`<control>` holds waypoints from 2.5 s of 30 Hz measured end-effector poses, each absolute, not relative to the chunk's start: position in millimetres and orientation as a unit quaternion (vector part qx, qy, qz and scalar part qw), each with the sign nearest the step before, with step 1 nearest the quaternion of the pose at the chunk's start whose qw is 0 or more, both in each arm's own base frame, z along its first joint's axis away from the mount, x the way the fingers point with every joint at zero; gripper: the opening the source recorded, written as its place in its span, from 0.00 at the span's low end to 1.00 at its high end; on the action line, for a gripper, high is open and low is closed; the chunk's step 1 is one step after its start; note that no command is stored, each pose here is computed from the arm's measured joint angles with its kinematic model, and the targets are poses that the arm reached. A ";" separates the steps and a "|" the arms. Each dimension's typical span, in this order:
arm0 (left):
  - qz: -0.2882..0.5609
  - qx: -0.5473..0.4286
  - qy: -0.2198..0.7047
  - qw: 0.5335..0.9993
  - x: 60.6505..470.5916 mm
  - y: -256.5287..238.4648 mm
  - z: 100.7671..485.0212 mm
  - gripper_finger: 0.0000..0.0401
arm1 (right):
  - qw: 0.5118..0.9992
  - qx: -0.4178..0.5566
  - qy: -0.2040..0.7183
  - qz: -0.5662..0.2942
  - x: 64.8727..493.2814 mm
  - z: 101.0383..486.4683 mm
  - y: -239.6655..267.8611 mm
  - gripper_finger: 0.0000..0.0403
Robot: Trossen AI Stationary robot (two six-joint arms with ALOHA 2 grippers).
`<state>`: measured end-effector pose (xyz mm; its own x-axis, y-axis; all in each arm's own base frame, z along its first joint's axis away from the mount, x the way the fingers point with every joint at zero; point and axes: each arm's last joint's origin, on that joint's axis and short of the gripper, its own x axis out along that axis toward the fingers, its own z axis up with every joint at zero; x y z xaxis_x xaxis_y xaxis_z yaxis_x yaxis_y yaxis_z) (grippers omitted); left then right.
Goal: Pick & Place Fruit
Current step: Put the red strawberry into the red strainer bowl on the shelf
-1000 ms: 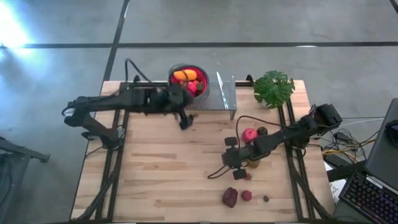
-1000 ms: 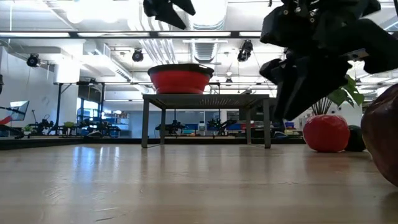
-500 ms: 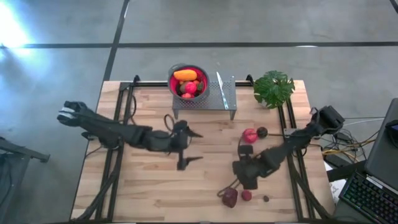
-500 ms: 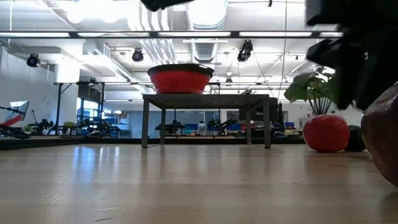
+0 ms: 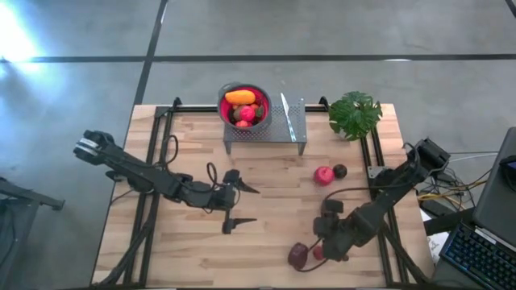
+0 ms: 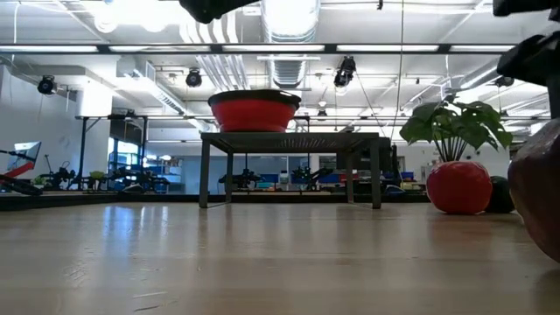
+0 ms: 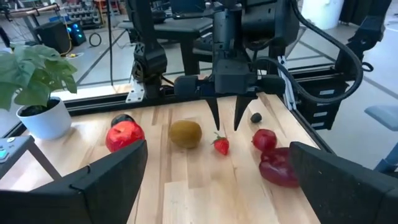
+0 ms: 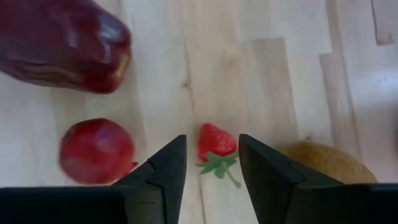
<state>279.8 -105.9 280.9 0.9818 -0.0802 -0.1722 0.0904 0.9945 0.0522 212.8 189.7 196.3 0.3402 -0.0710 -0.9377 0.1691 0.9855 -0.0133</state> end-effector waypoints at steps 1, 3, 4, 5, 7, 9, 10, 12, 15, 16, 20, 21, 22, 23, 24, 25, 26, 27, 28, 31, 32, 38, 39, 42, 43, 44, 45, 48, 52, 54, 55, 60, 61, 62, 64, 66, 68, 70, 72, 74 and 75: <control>-0.043 0.030 0.086 0.995 279.7 -105.9 280.4 0.98 | 0.817 0.042 0.570 -0.075 211.5 194.5 189.5 0.35; -0.043 0.030 0.085 0.995 279.6 -105.8 280.1 0.98 | 0.814 0.043 0.573 -0.082 209.4 190.7 188.1 0.34; -0.043 0.028 0.082 0.995 279.8 -105.9 280.7 0.98 | 0.812 0.044 0.575 -0.085 208.3 188.6 187.3 0.33; -0.043 0.027 0.079 0.996 279.8 -105.9 281.3 0.98 | 0.810 0.045 0.578 -0.090 207.2 186.7 186.3 0.33; -0.043 0.026 0.076 0.996 280.0 -106.0 282.0 0.98 | 0.808 0.052 0.580 -0.095 206.4 185.0 185.7 0.33; -0.043 0.026 0.077 0.996 280.0 -106.0 281.8 0.98 | 0.808 0.055 0.579 -0.096 205.7 184.9 186.5 0.35; -0.043 0.027 0.077 0.996 280.0 -106.0 281.7 0.98 | 0.808 0.054 0.579 -0.093 205.5 184.9 187.0 0.36; -0.043 0.026 0.077 0.996 280.0 -106.0 281.8 0.98 | 0.809 0.051 0.579 -0.088 205.4 185.0 187.7 0.38; -0.043 0.026 0.077 0.996 280.0 -106.0 281.7 0.98 | 0.809 0.050 0.579 -0.086 205.9 184.3 188.0 0.43; -0.043 0.026 0.077 0.996 280.0 -106.0 281.7 0.98 | 0.809 0.050 0.580 -0.087 206.5 183.0 188.3 0.44; -0.043 0.026 0.078 0.996 280.0 -106.0 281.6 0.98 | 0.812 0.039 0.577 -0.079 209.8 175.9 191.4 0.50; -0.043 0.026 0.078 0.996 280.0 -106.0 281.6 0.98 | 0.811 0.036 0.578 -0.078 210.8 173.5 192.4 0.51; -0.043 0.026 0.078 0.996 280.0 -106.0 281.6 0.98 | 0.810 0.031 0.581 -0.079 211.0 171.1 192.6 0.52; -0.043 0.026 0.077 0.996 280.0 -106.0 281.7 0.98 | 0.807 0.026 0.584 -0.081 211.2 168.3 192.6 0.53; -0.043 0.026 0.078 0.996 280.0 -106.0 281.6 0.98 | 0.805 0.022 0.587 -0.083 211.6 165.7 192.9 0.54; -0.043 0.026 0.078 0.996 280.0 -106.0 281.5 0.98 | 0.804 0.020 0.588 -0.084 211.9 164.1 193.1 0.55; -0.043 0.026 0.078 0.996 280.0 -106.0 281.5 0.98 | 0.803 0.018 0.589 -0.085 212.0 162.7 193.2 0.56; -0.043 0.026 0.078 0.996 280.0 -106.0 281.5 0.98 | 0.802 0.015 0.591 -0.085 212.1 161.1 193.3 0.56; -0.043 0.026 0.078 0.996 280.0 -106.0 281.5 0.98 | 0.801 0.013 0.592 -0.085 212.5 159.7 193.5 0.57; -0.043 0.026 0.078 0.996 280.1 -106.0 281.4 0.98 | 0.797 0.007 0.597 -0.089 212.2 154.7 192.7 0.58; -0.043 0.026 0.078 0.996 280.1 -106.0 281.4 0.98 | 0.797 0.007 0.598 -0.089 212.4 153.4 192.7 0.58; -0.043 0.026 0.076 0.996 280.2 -106.1 281.8 0.98 | 0.802 0.018 0.591 -0.080 214.2 142.9 192.8 0.53; -0.043 0.026 0.076 0.996 280.2 -106.1 281.8 0.98 | 0.801 0.018 0.593 -0.081 213.8 141.5 191.9 0.52; -0.043 0.025 0.075 0.996 280.2 -106.1 282.0 0.98 | 0.800 0.018 0.594 -0.083 213.4 138.7 189.5 0.48; -0.043 0.025 0.075 0.996 280.2 -106.1 282.1 0.98 | 0.800 0.018 0.594 -0.084 213.5 138.3 188.9 0.46; -0.043 0.025 0.075 0.996 280.2 -106.1 282.1 0.98 | 0.800 0.017 0.595 -0.084 213.7 138.3 188.6 0.45; -0.043 0.027 0.074 0.996 280.2 -106.0 282.1 0.98 | 0.800 0.015 0.595 -0.082 214.2 138.3 188.1 0.43; -0.041 0.036 0.074 0.996 280.8 -104.5 282.1 0.98 | 0.800 0.009 0.595 -0.078 215.6 138.4 186.6 0.36; -0.040 0.039 0.074 0.996 281.0 -104.0 282.0 0.98 | 0.801 -0.001 0.594 -0.072 217.8 139.7 184.4 0.30; -0.040 0.039 0.074 0.996 281.0 -104.0 282.0 0.98 | 0.804 -0.006 0.591 -0.066 219.5 142.4 185.2 0.30; -0.040 0.039 0.074 0.996 281.0 -104.0 282.0 0.98 | 0.806 -0.008 0.589 -0.063 220.6 144.1 185.3 0.30; -0.040 0.041 0.080 0.995 280.8 -104.0 281.0 0.98 | 0.820 -0.015 0.571 -0.036 225.3 159.7 188.5 0.34; -0.041 0.048 0.083 0.995 280.7 -103.8 280.2 0.98 | 0.824 -0.018 0.566 -0.030 226.0 163.9 189.0 0.34; -0.041 0.056 0.085 0.994 280.6 -103.8 279.6 0.98 | 0.829 -0.019 0.559 -0.025 226.6 168.9 189.3 0.34; -0.043 0.076 0.093 0.992 280.3 -103.6 277.9 0.98 | 0.839 -0.024 0.544 -0.016 227.6 179.0 189.0 0.33; -0.040 0.106 0.097 0.989 281.4 -104.9 275.1 0.98 | 0.847 -0.021 0.531 -0.006 228.4 190.1 186.8 0.32; -0.032 0.146 0.105 0.983 283.3 -108.4 269.5 0.98 | 0.856 -0.014 0.517 0.000 229.1 201.3 182.9 0.31; -0.011 0.204 0.116 0.972 286.6 -113.2 262.2 0.98 | 0.863 -0.006 0.505 0.004 228.5 212.0 177.5 0.32; 0.023 0.269 0.136 0.953 291.1 -118.4 253.4 0.98 | 0.871 0.008 0.490 0.003 228.4 223.3 170.3 0.34; 0.055 0.325 0.150 0.932 297.5 -124.0 245.6 0.98 | 0.880 0.026 0.474 0.001 227.7 234.7 162.3 0.34; 0.070 0.350 0.152 0.922 301.7 -127.2 242.1 0.98 | 0.885 0.035 0.463 -0.001 227.9 240.3 158.3 0.34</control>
